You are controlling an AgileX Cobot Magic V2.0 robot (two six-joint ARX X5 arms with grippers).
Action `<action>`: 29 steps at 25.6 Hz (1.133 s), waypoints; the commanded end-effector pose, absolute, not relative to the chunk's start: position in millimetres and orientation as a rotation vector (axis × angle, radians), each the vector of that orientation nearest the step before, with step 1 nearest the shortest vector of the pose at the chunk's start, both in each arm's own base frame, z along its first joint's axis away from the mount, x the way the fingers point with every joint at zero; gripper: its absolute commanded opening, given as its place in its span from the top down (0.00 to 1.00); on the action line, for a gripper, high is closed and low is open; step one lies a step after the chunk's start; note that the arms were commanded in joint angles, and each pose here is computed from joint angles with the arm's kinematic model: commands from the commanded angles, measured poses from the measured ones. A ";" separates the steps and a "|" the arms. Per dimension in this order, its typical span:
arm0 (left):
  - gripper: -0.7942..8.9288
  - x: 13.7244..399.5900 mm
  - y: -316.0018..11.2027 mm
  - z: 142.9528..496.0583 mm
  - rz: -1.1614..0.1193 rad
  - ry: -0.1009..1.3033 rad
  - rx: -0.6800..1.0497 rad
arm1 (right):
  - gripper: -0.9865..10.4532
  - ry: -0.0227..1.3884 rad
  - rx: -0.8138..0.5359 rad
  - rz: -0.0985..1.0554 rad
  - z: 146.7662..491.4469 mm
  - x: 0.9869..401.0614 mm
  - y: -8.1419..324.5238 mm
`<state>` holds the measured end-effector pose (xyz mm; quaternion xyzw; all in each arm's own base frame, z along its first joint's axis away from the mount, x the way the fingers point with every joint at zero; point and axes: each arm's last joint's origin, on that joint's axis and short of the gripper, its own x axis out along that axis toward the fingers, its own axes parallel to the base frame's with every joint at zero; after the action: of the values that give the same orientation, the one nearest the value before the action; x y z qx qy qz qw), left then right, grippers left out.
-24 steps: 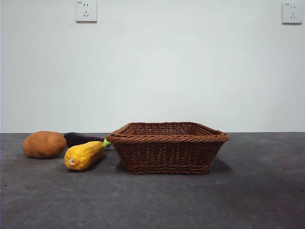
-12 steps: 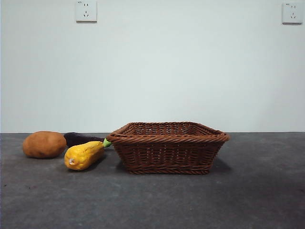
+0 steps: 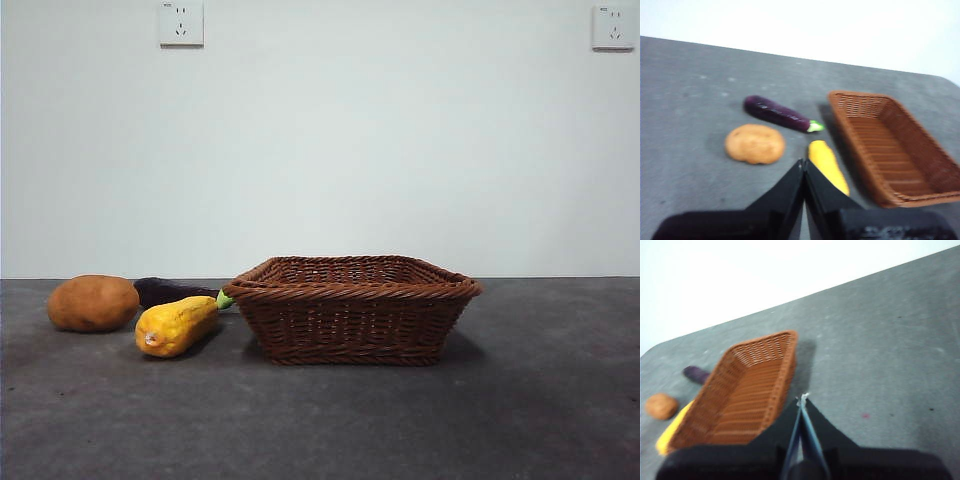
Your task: Help me put the vegetables on the table into the basket
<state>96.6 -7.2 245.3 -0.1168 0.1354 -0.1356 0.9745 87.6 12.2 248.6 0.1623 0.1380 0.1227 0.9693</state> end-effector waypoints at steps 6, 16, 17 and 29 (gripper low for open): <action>0.93 100.7 -10.2 281.7 -0.385 0.331 -0.257 | 0.92 0.418 0.196 0.342 306.2 95.1 15.1; 0.93 92.7 -12.2 335.9 -0.466 0.436 -0.172 | 0.92 0.599 0.058 0.412 367.8 101.0 16.6; 0.93 90.5 -12.6 342.1 -0.473 0.446 -0.156 | 0.92 0.628 0.050 0.421 370.5 100.4 16.7; 0.76 87.0 -18.7 371.6 -0.549 0.486 -0.108 | 0.87 0.715 0.042 0.529 373.8 96.2 18.9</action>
<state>87.2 -18.5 371.7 -0.0587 0.2401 -0.2652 0.9320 96.9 18.8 372.5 0.0236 0.3492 0.2522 0.9021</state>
